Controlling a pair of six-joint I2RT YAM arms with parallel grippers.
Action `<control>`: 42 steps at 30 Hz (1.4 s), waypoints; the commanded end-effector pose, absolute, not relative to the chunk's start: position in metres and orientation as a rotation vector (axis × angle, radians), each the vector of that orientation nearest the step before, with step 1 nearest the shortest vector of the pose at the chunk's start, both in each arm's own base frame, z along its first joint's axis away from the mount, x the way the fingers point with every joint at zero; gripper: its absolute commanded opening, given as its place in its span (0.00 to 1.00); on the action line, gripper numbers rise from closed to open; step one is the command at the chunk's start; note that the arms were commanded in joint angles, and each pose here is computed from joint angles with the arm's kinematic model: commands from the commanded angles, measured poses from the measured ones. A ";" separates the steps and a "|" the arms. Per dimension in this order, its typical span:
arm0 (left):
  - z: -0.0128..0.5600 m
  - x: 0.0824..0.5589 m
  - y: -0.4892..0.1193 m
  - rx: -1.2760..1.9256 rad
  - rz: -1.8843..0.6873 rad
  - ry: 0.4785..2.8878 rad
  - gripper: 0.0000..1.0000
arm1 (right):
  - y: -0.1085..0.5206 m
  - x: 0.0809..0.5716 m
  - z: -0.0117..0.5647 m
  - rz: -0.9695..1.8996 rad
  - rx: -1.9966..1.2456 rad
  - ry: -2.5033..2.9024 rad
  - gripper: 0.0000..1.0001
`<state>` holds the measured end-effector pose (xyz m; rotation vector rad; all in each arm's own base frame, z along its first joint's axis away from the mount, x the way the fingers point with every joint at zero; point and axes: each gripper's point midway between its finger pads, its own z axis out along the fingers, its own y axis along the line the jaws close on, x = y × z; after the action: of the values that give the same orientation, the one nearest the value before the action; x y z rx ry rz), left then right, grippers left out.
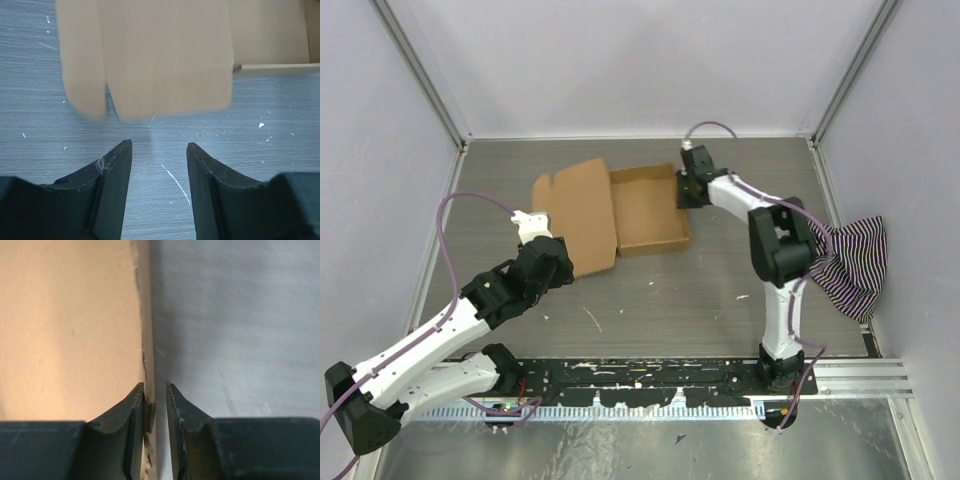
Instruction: Fold the paper box
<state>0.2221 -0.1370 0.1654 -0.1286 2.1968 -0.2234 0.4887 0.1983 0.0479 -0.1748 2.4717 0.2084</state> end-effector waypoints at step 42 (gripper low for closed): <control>0.195 0.170 -0.072 -0.356 -0.321 2.086 0.51 | 0.432 0.459 0.153 0.373 -1.181 1.812 0.86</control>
<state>0.1771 -0.0812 0.2032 -0.3527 2.0328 -0.3845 0.4559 0.3929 0.1249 -0.9445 2.0358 0.3182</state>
